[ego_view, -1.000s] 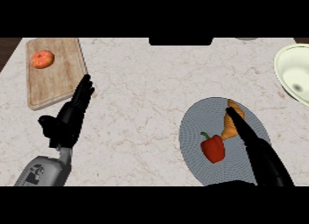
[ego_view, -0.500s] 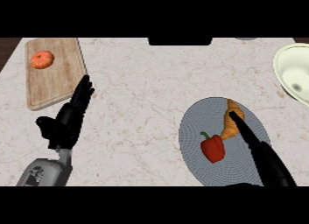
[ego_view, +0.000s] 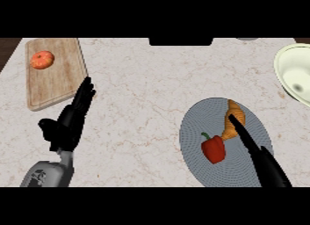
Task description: Pick the bell pepper from the placemat and place it in the bowl
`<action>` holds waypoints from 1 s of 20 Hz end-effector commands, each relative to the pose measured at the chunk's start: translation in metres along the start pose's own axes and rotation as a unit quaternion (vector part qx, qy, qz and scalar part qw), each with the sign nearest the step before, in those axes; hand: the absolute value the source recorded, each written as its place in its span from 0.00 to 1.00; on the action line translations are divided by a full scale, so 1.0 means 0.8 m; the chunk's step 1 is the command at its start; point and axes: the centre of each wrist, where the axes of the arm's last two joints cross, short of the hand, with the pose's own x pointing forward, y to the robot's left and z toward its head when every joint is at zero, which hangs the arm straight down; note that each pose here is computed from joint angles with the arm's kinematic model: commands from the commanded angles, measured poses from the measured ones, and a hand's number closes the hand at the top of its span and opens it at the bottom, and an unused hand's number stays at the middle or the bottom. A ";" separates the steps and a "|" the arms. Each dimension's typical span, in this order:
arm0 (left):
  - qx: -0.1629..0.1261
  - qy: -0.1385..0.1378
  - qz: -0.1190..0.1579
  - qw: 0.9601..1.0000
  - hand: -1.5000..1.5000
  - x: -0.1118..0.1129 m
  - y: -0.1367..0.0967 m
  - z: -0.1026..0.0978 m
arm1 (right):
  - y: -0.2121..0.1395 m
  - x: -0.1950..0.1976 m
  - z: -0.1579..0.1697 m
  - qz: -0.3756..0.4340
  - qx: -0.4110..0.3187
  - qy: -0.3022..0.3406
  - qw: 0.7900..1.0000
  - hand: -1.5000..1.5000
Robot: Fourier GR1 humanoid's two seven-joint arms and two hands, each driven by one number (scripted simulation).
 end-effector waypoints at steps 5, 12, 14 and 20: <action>-0.003 0.000 -0.001 1.000 0.50 0.023 -0.011 -0.020 | 0.019 -0.007 -0.011 -0.036 0.008 0.010 0.999 0.00; -0.001 0.006 0.003 1.000 0.50 0.013 0.014 0.016 | 0.028 -0.040 -0.012 -0.039 0.003 0.016 0.999 0.00; -0.005 -0.009 0.000 1.000 0.50 0.007 0.004 0.005 | 0.001 -0.052 -0.023 -0.043 0.002 0.019 0.999 0.00; 0.008 -0.001 -0.004 1.000 0.50 0.016 0.002 0.007 | 0.028 -0.070 -0.032 0.036 -0.020 0.057 0.997 0.00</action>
